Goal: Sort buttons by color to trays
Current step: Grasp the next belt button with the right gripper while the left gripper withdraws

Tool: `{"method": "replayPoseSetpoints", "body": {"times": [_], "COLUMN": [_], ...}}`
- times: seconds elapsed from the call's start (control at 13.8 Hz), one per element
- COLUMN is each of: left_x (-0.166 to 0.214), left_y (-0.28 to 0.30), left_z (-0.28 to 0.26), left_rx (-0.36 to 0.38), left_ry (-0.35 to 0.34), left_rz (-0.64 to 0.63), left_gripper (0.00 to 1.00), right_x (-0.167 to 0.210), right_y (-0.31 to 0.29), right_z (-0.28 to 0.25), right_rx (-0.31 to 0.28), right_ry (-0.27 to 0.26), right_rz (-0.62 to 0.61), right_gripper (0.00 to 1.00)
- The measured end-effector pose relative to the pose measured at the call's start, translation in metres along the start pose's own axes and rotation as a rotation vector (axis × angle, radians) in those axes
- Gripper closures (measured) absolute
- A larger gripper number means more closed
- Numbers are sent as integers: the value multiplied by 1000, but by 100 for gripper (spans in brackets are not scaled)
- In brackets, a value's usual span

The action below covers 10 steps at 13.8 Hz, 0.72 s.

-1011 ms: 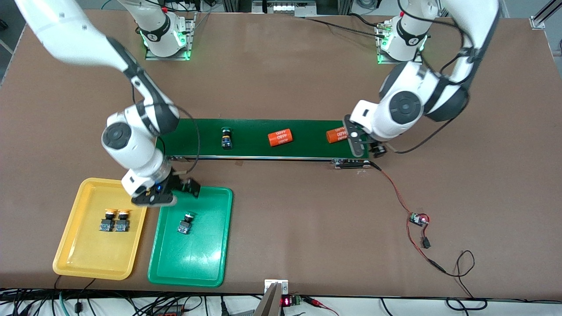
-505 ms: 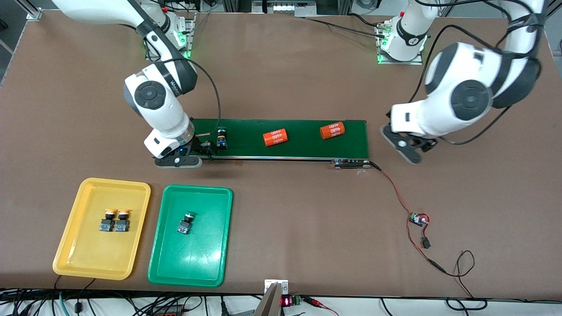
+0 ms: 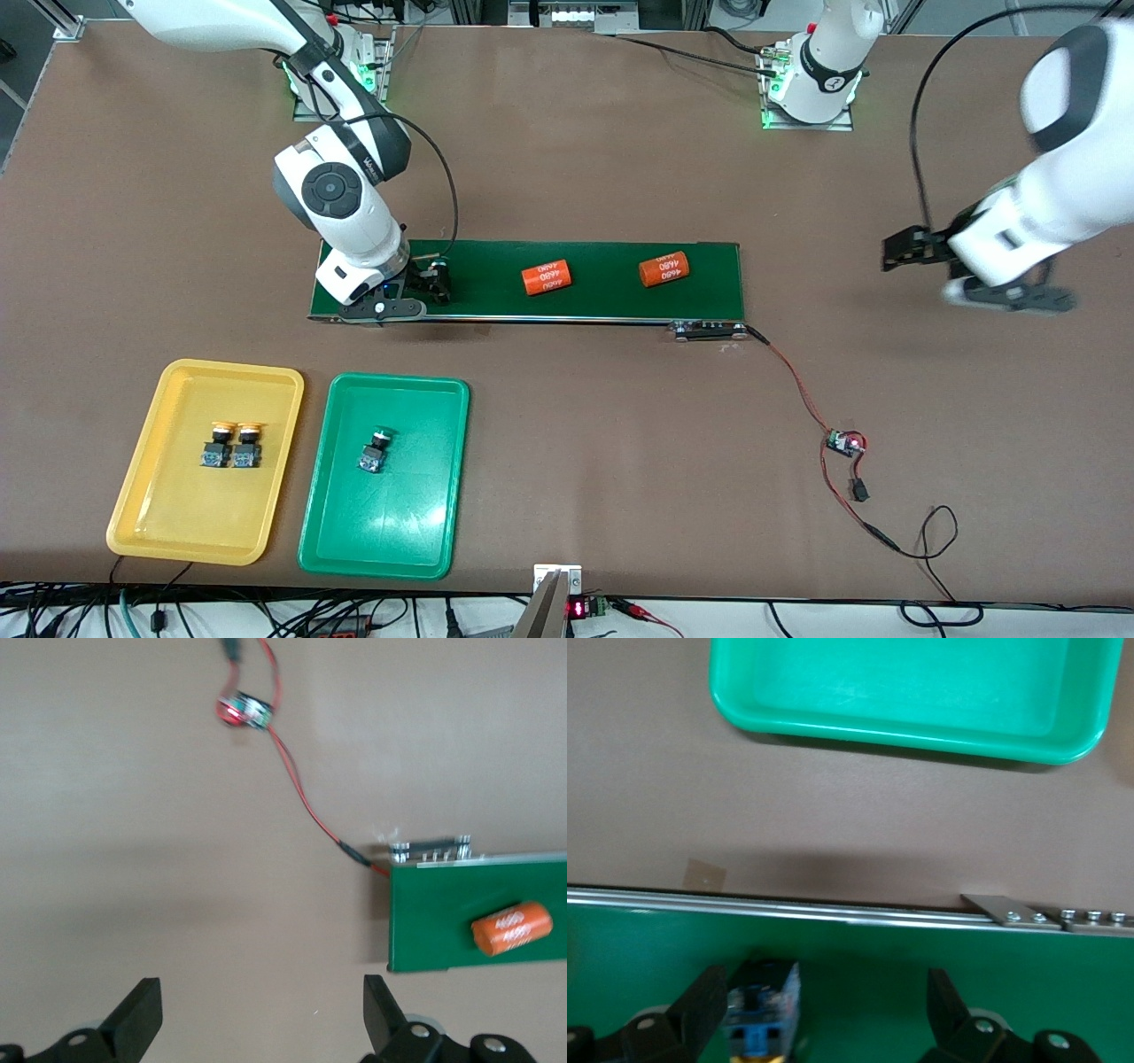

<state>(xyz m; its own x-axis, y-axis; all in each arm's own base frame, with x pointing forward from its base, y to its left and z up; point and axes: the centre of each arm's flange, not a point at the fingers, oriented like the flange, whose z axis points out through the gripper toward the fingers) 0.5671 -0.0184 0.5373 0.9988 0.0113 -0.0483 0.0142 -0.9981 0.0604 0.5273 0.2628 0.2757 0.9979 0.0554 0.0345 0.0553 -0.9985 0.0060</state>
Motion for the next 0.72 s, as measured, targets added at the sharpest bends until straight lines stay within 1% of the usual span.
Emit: {"method": "replayPoseSetpoints", "body": {"times": [0.07, 0.14, 0.29, 0.36, 0.58, 0.72], "left_x": [-10, -21, -32, -34, -32, -25], "left_y": [-6, -9, -1, 8, 18, 20], "left_z": [-21, -40, -63, -67, -65, -61], "left_rx": [2, 11, 49, 66, 79, 80], "left_ry": [15, 16, 1, -9, -25, -29], "left_rz": [-19, -20, 2, 17, 21, 24], "left_gripper": [0, 0, 0, 0, 0, 0], "right_x": [-1, -1, -4, -7, -18, -23], "right_y": [-1, -2, -4, -4, -5, -6], "right_z": [0, 0, 2, 5, 21, 30], "right_rx": [1, 2, 2, 0, 8, 15], "right_ry": [0, 0, -7, -14, -35, -47], "right_rz": [-2, -3, -8, -11, -19, -22], "right_gripper": [0, 0, 0, 0, 3, 23]}}
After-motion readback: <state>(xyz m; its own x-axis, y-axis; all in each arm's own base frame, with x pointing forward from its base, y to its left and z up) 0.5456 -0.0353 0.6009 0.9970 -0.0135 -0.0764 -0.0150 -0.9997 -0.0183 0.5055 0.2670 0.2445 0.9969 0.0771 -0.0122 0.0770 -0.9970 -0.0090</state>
